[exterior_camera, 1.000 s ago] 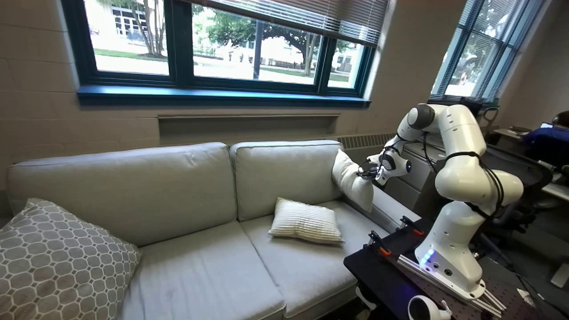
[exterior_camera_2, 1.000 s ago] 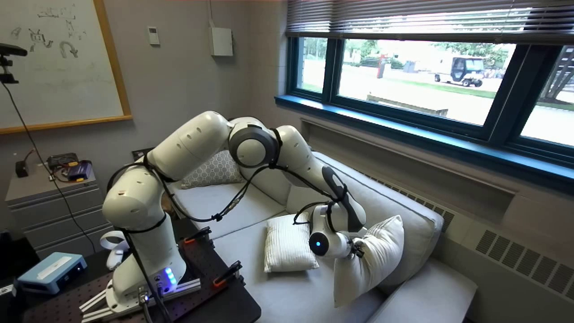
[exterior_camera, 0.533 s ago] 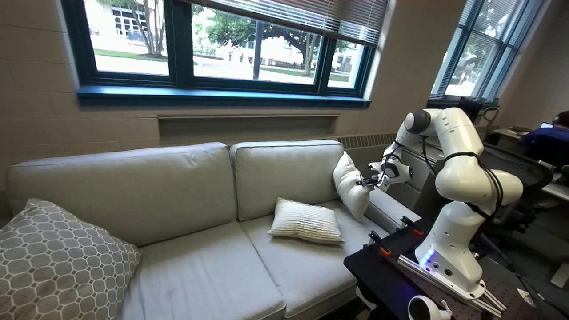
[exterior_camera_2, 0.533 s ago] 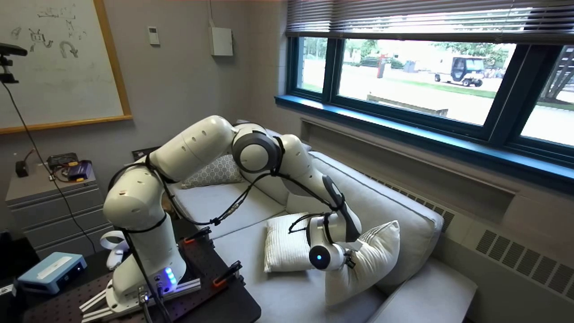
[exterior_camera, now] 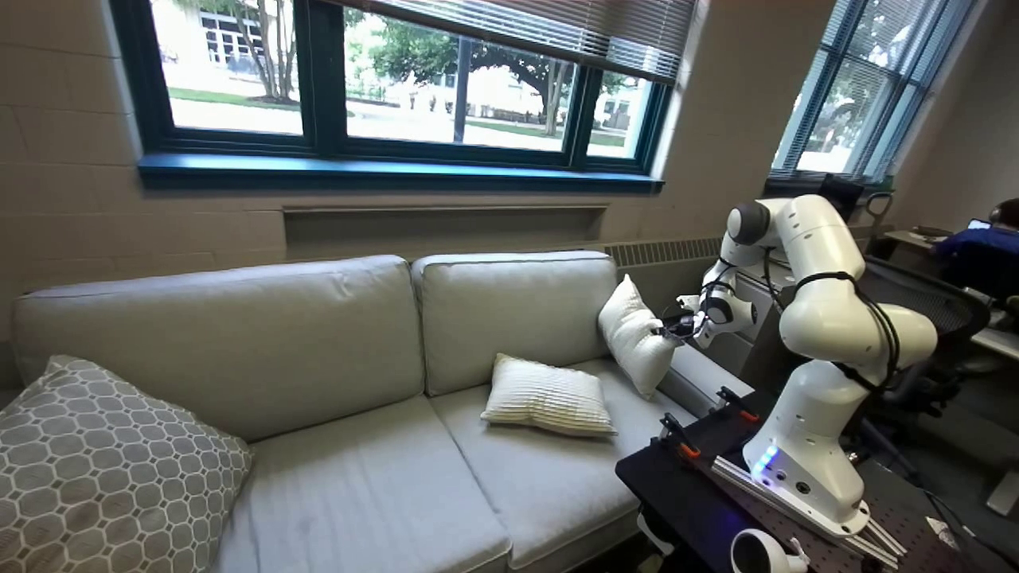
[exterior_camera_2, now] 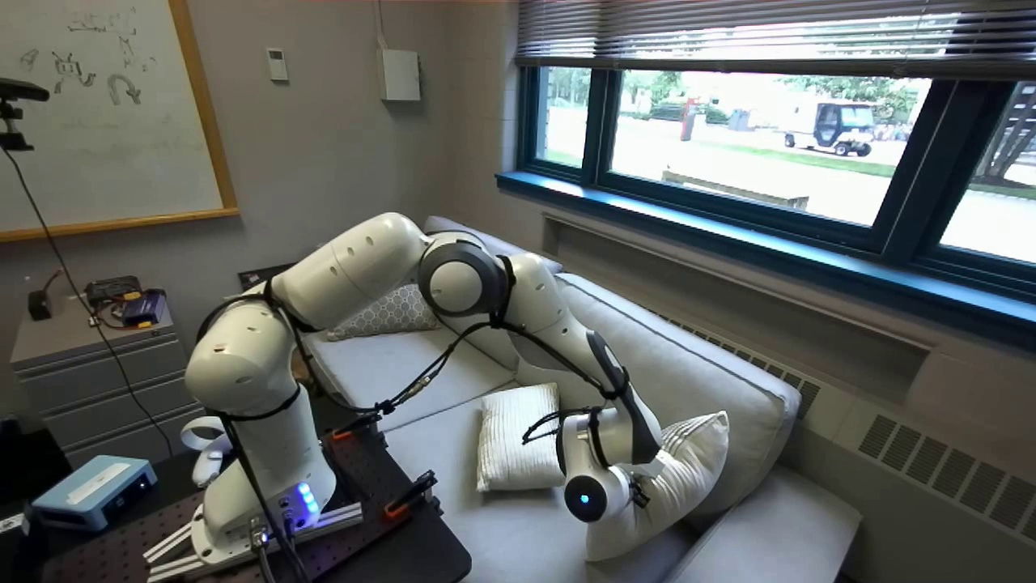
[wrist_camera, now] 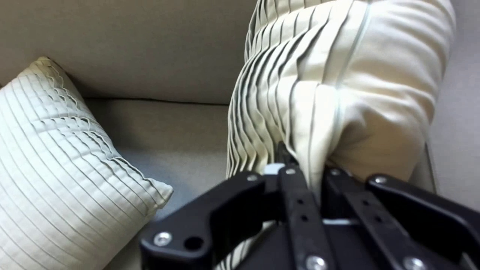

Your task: Put the two pillows properly on the right side of the couch

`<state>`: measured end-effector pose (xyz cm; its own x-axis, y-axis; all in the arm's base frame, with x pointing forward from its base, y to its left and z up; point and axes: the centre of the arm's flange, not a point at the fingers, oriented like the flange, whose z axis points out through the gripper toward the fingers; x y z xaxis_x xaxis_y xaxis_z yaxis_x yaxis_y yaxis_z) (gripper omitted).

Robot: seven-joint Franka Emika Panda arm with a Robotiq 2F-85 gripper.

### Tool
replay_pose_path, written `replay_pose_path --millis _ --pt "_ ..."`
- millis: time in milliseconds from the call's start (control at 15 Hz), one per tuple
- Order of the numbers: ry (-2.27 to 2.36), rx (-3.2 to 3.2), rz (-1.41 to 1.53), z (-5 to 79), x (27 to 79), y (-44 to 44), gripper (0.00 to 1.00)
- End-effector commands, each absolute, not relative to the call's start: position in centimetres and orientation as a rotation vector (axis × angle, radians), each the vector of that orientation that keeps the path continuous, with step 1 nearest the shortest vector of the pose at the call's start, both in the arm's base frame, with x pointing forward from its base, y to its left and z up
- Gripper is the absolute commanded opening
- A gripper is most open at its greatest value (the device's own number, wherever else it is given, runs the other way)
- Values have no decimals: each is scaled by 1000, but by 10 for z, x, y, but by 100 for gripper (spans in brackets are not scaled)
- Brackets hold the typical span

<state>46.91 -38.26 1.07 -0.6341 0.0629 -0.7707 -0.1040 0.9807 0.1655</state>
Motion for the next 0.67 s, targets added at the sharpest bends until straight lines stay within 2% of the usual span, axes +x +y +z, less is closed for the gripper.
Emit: replay_pose_path --millis 0,600 --pt "2210 -89 244 46 453 -405 2" --pt "2211 -155 401 13 446 -421 2"
